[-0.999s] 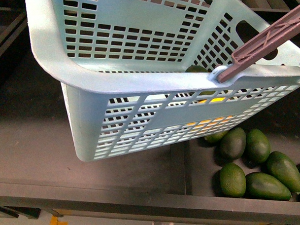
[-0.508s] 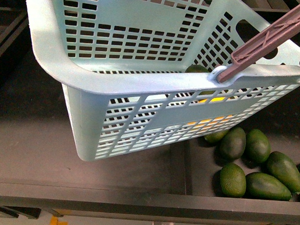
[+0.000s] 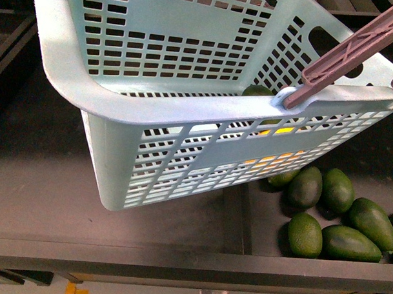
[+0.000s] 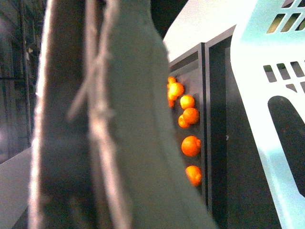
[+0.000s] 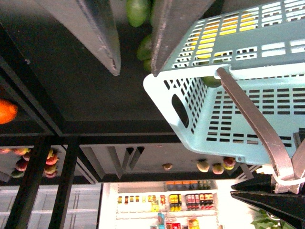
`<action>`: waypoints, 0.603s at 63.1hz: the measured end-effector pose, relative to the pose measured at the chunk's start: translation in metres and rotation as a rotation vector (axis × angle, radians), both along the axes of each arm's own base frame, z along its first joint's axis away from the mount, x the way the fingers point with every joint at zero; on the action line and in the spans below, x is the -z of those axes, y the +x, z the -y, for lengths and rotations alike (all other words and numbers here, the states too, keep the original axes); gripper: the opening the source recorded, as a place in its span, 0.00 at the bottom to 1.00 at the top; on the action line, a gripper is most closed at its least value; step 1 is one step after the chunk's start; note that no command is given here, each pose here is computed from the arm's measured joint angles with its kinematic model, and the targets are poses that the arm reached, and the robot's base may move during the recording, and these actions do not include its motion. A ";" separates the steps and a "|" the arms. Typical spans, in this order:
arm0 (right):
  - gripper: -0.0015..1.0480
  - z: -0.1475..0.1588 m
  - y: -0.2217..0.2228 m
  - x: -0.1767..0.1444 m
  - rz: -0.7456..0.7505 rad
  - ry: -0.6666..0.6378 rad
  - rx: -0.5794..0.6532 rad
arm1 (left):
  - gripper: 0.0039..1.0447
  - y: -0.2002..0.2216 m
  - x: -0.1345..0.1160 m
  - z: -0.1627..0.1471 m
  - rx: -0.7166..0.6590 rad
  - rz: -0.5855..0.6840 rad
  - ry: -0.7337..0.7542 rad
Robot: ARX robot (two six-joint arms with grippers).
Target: Pick mango and avocado into basket
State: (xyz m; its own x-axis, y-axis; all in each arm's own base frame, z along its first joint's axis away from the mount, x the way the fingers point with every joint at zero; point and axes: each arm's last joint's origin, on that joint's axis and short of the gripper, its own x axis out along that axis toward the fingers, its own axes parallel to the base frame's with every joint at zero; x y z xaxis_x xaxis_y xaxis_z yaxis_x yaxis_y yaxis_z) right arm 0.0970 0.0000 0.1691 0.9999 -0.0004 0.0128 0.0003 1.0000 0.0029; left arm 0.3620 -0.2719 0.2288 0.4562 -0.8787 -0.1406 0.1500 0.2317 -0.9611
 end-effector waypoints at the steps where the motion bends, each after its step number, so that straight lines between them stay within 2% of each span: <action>1: 0.25 0.000 0.000 0.000 0.000 0.000 0.000 | 0.04 0.000 0.000 0.000 0.000 -0.001 0.000; 7: 0.42 0.000 0.000 0.000 0.000 0.000 0.000 | 0.04 0.000 0.000 0.000 0.000 -0.001 -0.001; 18: 0.66 0.000 0.000 0.000 0.000 0.000 0.000 | 0.04 0.000 0.000 0.000 0.000 -0.002 0.000; 25: 0.89 0.000 0.000 0.000 0.000 0.000 0.000 | 0.04 0.000 0.000 0.000 0.000 -0.002 -0.001; 27: 0.93 0.000 0.000 0.000 0.000 0.000 0.000 | 0.04 0.000 0.000 0.000 0.000 -0.002 -0.001; 30: 0.92 0.000 0.000 0.000 0.000 0.000 0.000 | 0.04 0.000 0.000 0.000 -0.008 -0.003 0.001; 32: 0.91 0.000 0.000 0.000 0.000 0.000 0.002 | 0.04 0.001 0.000 0.004 -0.136 -0.047 0.066; 35: 0.92 0.000 0.000 0.000 0.000 0.000 -0.002 | 0.04 0.004 0.002 0.003 -0.483 -0.119 0.145; 38: 0.92 0.000 0.000 0.000 0.000 0.000 0.000 | 0.04 0.011 0.006 -0.002 -0.659 -0.117 0.164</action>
State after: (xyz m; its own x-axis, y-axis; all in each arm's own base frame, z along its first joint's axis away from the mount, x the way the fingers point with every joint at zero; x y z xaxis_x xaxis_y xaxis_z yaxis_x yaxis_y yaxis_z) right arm 0.0970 0.0000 0.1691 0.9999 -0.0004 0.0128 0.0003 1.0000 0.0025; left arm 0.3727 -0.2697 0.2230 0.8615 -0.3866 -0.3290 -0.1749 0.3823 -0.9073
